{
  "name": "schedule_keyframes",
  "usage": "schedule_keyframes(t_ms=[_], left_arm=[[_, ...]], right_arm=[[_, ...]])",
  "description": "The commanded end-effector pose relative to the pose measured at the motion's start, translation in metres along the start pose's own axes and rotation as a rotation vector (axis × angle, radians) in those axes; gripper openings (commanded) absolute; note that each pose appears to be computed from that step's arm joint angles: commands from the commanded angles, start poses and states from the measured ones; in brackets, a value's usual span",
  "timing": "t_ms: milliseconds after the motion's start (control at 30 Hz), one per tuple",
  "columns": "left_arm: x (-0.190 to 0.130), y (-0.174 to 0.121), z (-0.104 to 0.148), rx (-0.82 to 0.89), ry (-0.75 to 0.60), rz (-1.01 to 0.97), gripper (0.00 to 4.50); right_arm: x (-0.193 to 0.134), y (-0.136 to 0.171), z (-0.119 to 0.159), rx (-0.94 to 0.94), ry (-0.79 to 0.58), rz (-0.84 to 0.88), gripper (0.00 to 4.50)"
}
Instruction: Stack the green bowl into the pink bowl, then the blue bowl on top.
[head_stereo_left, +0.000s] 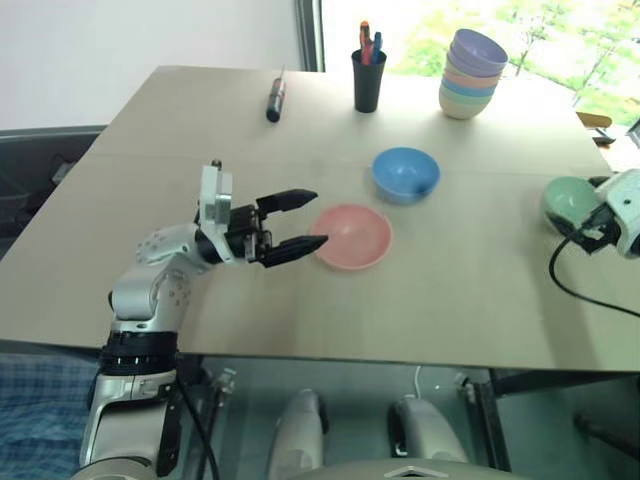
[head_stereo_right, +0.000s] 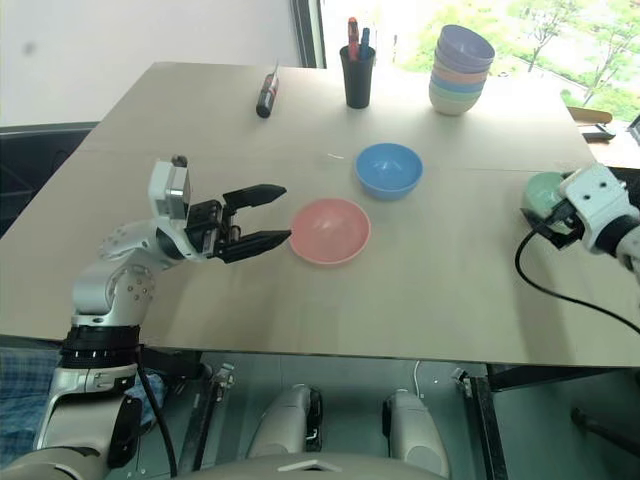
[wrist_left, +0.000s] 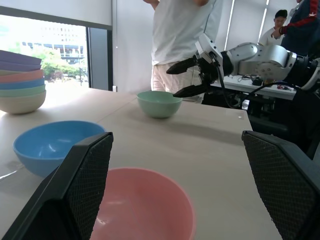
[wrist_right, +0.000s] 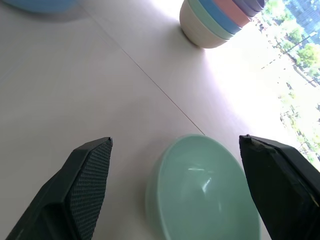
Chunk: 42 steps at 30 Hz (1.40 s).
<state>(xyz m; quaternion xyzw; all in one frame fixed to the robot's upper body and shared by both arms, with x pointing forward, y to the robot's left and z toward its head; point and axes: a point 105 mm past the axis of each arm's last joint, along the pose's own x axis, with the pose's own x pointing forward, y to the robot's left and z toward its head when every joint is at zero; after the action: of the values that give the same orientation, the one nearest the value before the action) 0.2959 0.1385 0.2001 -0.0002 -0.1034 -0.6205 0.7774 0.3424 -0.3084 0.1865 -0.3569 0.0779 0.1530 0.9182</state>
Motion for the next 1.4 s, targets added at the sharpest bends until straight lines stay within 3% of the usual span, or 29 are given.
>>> schedule_keyframes(t_ms=[33, 300, 500, 533, 633, 667, 733, 833, 867, 1033, 1167, 1300, 1400], left_arm=[[0.001, -0.007, 0.012, 0.065, -0.034, -0.023, 4.36], [0.001, -0.009, 0.013, 0.107, -0.063, 0.001, 4.36], [0.002, -0.011, 0.014, 0.119, -0.071, 0.005, 4.36], [0.002, -0.012, 0.013, 0.118, -0.070, 0.004, 4.50], [0.002, -0.013, 0.012, 0.121, -0.063, 0.006, 4.50], [0.002, -0.013, 0.011, 0.131, -0.058, 0.015, 4.50], [0.001, -0.012, 0.011, 0.140, -0.059, 0.027, 4.50], [0.001, -0.012, 0.010, 0.139, -0.052, 0.025, 4.50], [0.002, -0.013, 0.009, 0.139, -0.051, 0.025, 4.50], [0.002, -0.013, 0.010, 0.140, -0.054, 0.024, 4.50], [0.000, -0.010, 0.011, 0.143, -0.048, 0.026, 4.50], [-0.005, -0.006, 0.011, 0.149, -0.031, 0.042, 4.50], [-0.009, -0.004, 0.012, 0.154, -0.028, 0.065, 4.50]], right_arm=[[0.009, -0.008, -0.009, 0.001, 0.067, 0.038, 4.26], [0.039, -0.013, -0.029, 0.032, 0.155, 0.091, 4.26], [0.050, 0.001, -0.056, 0.077, 0.295, 0.208, 4.26], [0.051, 0.003, -0.060, 0.075, 0.312, 0.222, 3.67], [0.052, 0.005, -0.063, 0.067, 0.326, 0.233, 2.73], [0.053, 0.005, -0.063, 0.064, 0.322, 0.232, 2.03], [0.055, 0.005, -0.062, 0.063, 0.318, 0.234, 1.43], [0.056, 0.006, -0.062, 0.060, 0.314, 0.238, 0.19], [0.056, 0.006, -0.062, 0.058, 0.313, 0.239, 0.02], [0.056, 0.007, -0.060, 0.017, 0.293, 0.244, 0.02], [0.061, 0.009, -0.031, -0.101, 0.207, 0.300, 0.02], [0.065, 0.017, 0.062, -0.410, -0.015, 0.308, 0.02], [0.052, 0.049, 0.110, -0.521, -0.155, 0.377, 0.02]])
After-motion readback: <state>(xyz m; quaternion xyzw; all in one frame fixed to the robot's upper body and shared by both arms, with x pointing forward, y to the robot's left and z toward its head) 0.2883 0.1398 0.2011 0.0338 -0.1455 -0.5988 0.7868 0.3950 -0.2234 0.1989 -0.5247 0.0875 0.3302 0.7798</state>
